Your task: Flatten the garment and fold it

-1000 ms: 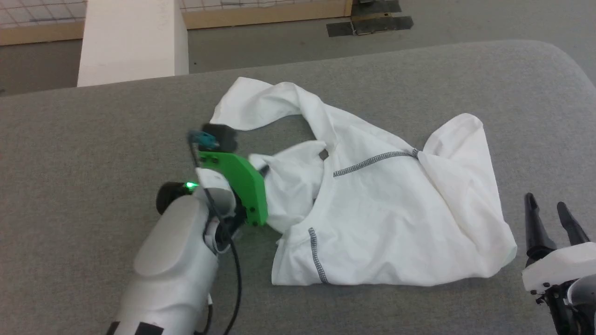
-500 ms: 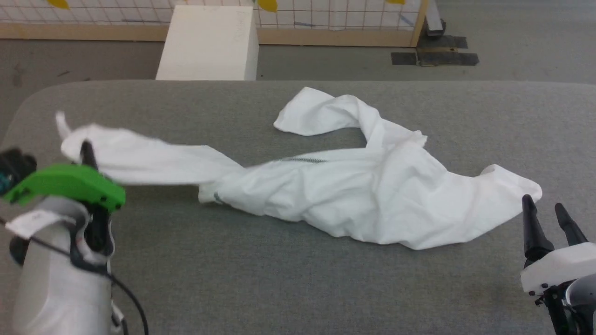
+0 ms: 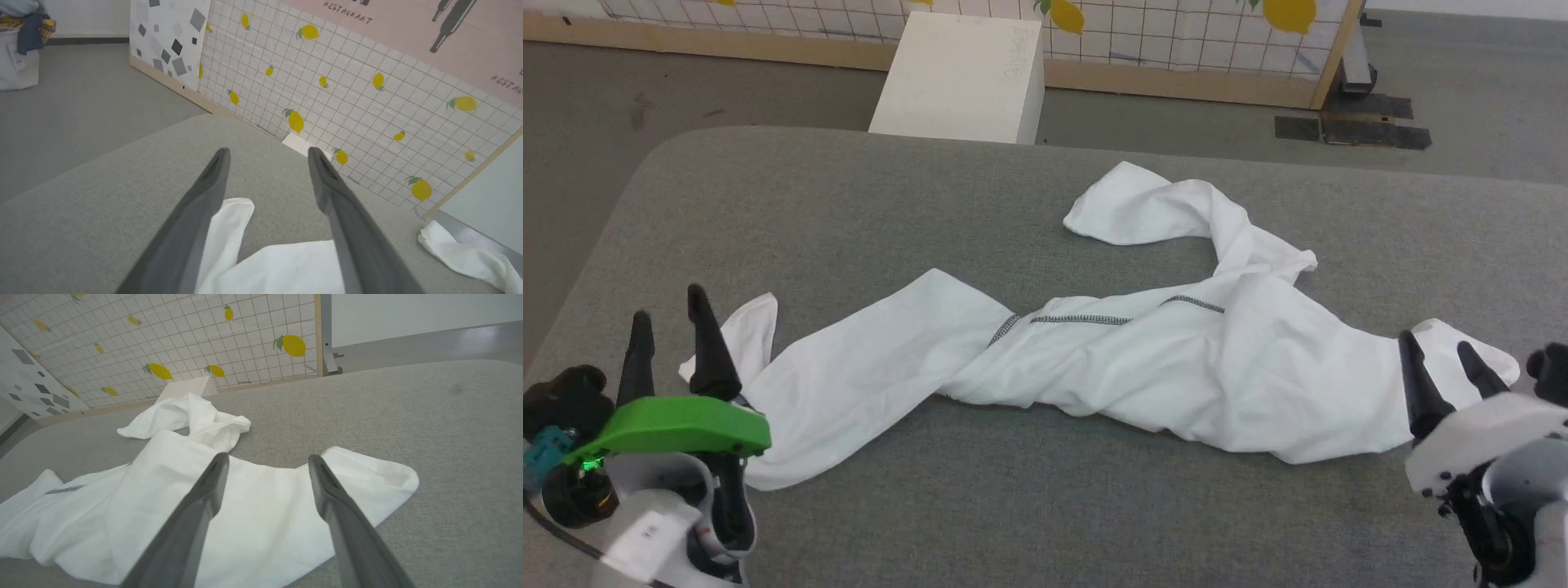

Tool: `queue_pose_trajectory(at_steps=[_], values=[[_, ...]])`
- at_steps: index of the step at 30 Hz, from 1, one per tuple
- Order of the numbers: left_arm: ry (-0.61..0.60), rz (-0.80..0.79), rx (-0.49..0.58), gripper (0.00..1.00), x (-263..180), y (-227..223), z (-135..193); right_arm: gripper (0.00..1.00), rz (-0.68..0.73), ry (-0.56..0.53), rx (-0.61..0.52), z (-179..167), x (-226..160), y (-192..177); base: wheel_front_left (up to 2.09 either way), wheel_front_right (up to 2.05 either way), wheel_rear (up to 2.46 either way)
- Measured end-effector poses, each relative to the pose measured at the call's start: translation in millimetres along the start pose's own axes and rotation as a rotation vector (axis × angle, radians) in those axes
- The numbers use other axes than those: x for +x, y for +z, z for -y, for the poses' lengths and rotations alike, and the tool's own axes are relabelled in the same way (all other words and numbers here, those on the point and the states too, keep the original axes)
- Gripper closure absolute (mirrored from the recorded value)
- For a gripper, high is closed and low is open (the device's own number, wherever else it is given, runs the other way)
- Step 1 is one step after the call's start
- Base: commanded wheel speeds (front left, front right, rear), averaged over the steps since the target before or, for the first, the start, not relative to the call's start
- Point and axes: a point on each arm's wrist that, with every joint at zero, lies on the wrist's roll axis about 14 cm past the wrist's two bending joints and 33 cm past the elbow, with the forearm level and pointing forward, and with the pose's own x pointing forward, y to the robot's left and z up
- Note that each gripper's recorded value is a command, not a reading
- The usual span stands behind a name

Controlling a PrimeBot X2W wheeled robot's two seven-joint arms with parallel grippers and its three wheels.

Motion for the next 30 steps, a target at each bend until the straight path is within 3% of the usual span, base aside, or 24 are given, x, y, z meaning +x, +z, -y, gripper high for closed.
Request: queue_pose_trajectory(at_steps=[2,7,15,21,26,30], values=[[-0.076,0.078,0.084,0.0,-2,10,18,0.0,-0.03,0.016,-0.019,-8,9,2,0.0,0.0,0.0],[-0.183,0.064,0.223,0.0,-17,-10,47,0.0,-0.116,0.055,-0.111,-32,39,10,0.0,0.0,0.0],[-0.236,0.048,0.208,0.0,-20,-27,71,0.0,-0.271,0.103,-0.308,-71,97,11,0.0,0.0,0.0],[-0.239,0.016,0.227,0.0,-16,-40,71,0.0,-0.424,0.112,-0.46,-79,135,-18,0.0,0.0,0.0],[-0.216,0.004,0.252,0.0,-9,-45,63,0.0,-0.502,0.146,-0.515,-95,162,-44,0.0,0.0,0.0],[-0.186,-0.026,0.279,0.0,-8,-54,51,0.0,-0.633,0.182,-0.556,-103,168,-92,0.0,0.0,0.0]])
